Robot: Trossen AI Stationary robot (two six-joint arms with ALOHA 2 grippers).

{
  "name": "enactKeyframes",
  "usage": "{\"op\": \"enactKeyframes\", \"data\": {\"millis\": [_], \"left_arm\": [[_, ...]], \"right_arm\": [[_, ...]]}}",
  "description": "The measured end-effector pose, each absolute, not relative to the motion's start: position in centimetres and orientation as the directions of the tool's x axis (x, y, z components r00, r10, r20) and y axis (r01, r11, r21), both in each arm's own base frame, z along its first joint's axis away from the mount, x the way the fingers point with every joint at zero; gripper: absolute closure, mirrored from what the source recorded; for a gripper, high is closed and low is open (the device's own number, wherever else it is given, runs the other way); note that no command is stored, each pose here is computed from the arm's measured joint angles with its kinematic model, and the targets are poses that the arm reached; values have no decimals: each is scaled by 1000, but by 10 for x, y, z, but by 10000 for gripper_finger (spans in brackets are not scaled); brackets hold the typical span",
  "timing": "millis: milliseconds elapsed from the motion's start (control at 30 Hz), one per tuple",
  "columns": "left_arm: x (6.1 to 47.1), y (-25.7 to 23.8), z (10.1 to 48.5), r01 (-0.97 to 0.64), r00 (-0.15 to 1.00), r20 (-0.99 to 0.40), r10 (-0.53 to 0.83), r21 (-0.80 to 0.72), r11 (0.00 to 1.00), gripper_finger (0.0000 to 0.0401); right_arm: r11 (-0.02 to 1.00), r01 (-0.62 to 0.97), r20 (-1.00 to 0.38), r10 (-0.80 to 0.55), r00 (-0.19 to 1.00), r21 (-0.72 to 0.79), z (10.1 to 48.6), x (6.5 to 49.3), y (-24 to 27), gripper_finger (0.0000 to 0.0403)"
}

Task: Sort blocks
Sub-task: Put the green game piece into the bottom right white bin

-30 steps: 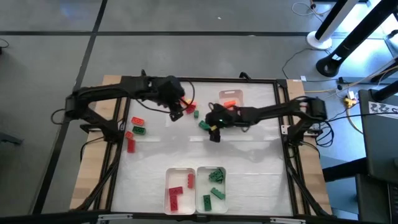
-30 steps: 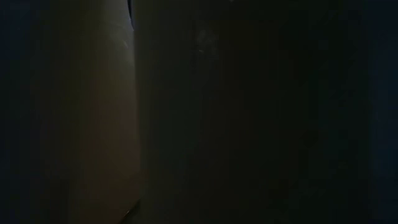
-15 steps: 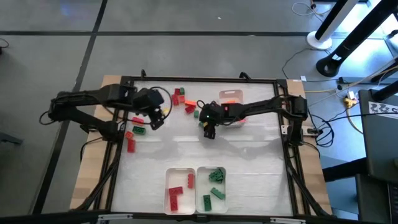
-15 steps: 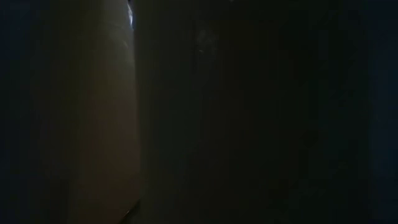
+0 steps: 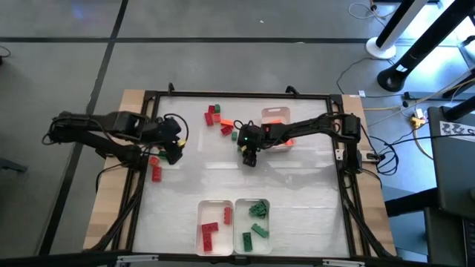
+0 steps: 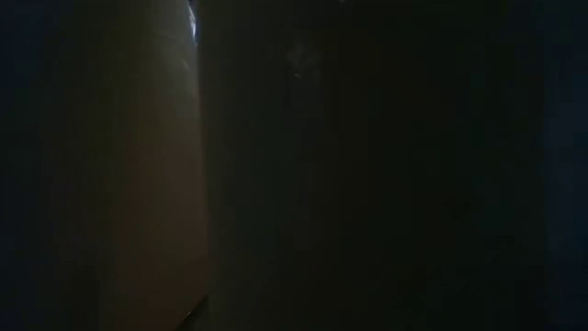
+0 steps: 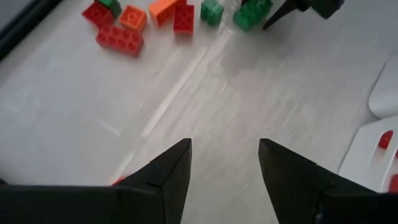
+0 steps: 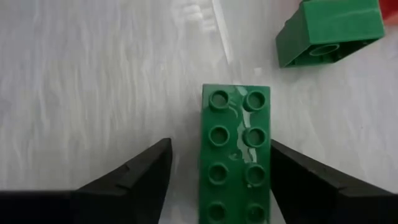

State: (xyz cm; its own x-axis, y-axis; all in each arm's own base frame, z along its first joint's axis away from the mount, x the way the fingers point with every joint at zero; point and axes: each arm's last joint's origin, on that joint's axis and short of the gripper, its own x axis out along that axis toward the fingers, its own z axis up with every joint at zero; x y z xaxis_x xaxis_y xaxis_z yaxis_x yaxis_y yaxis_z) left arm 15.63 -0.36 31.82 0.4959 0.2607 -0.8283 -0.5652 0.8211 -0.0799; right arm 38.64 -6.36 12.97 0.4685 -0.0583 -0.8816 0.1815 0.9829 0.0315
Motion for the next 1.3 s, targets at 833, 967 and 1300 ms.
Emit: {"op": "enactKeyframes", "data": {"millis": [833, 967, 1300], "left_arm": [[147, -6, 258, -565, 315, -913, 257, 37, 824, 226], [142, -6, 238, -524, 251, -932, 261, 96, 846, 226], [133, -6, 211, -325, 157, -961, 228, 168, 931, 226]], "right_arm": [[987, -39, -762, 145, 631, 155, 198, 378, -32, 250], [968, -179, -724, 251, 643, 177, 214, 374, 0, 258], [899, -398, -719, 399, 568, 185, 221, 361, 82, 249]]}}
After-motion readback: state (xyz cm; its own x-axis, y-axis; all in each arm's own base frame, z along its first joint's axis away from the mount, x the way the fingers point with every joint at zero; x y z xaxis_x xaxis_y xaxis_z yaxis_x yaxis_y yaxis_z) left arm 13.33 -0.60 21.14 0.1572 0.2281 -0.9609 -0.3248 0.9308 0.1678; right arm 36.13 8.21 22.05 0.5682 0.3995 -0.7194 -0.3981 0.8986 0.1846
